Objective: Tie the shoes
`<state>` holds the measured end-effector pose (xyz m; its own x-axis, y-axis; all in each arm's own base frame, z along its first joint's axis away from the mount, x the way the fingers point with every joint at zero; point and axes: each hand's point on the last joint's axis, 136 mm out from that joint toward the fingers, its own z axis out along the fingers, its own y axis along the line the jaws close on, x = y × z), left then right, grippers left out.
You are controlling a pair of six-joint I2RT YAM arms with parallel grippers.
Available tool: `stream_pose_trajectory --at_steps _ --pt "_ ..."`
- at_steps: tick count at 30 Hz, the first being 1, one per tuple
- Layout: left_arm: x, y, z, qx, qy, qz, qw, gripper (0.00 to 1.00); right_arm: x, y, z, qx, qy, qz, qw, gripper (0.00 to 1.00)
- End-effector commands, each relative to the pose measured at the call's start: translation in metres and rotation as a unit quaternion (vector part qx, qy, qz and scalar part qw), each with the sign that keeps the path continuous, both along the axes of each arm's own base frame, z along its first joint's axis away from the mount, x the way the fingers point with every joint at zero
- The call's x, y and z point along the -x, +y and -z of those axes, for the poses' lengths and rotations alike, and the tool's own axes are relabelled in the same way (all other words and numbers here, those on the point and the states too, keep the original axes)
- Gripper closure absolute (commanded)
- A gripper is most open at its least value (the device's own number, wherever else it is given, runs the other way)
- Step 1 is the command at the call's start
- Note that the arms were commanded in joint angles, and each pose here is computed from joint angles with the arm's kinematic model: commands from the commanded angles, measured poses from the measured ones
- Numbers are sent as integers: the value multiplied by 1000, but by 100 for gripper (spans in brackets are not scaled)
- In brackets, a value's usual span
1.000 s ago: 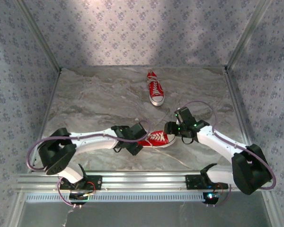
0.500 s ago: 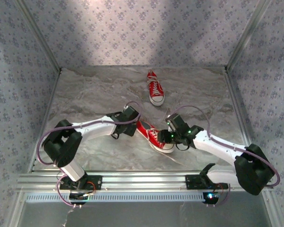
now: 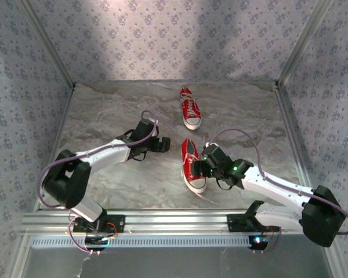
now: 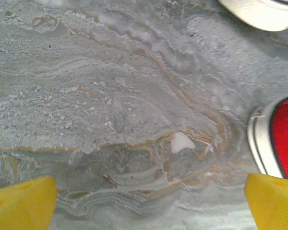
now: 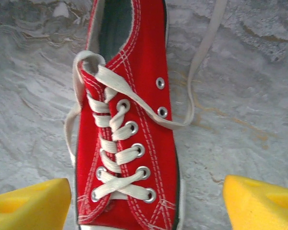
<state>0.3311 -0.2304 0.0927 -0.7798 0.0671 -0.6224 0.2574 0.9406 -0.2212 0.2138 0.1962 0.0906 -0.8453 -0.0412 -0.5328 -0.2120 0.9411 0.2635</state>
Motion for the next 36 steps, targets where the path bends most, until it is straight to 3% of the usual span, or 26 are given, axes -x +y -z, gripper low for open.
stream_pose_trajectory --at_steps 1,7,11,12,16,20,29,32,36 --pt "5 0 -27 47 -30 -1 998 0 0 -4 12 38 -6 -20 999 16" --pt "15 17 -38 69 -44 -16 997 0 -23 29 24 37 -3 -57 998 21" --pt "17 26 -37 66 -43 -24 997 0 -38 38 37 58 -2 -54 997 33" --pt "18 28 -37 66 -43 -25 997 0 -42 41 37 59 -5 -56 997 39" --pt "20 34 -40 67 -46 -32 996 0 -50 52 29 62 -20 -55 996 77" --pt "21 49 -42 65 -43 -64 995 0 -61 68 19 47 -33 -50 997 98" --pt "43 65 -50 81 -65 -64 993 2 -99 111 5 31 -55 -10 998 100" --pt "58 59 -43 109 -55 -45 992 5 -105 117 0 28 -56 -7 998 100" --pt "80 39 -37 156 -62 6 986 8 -103 106 -38 3 -88 12 996 100"
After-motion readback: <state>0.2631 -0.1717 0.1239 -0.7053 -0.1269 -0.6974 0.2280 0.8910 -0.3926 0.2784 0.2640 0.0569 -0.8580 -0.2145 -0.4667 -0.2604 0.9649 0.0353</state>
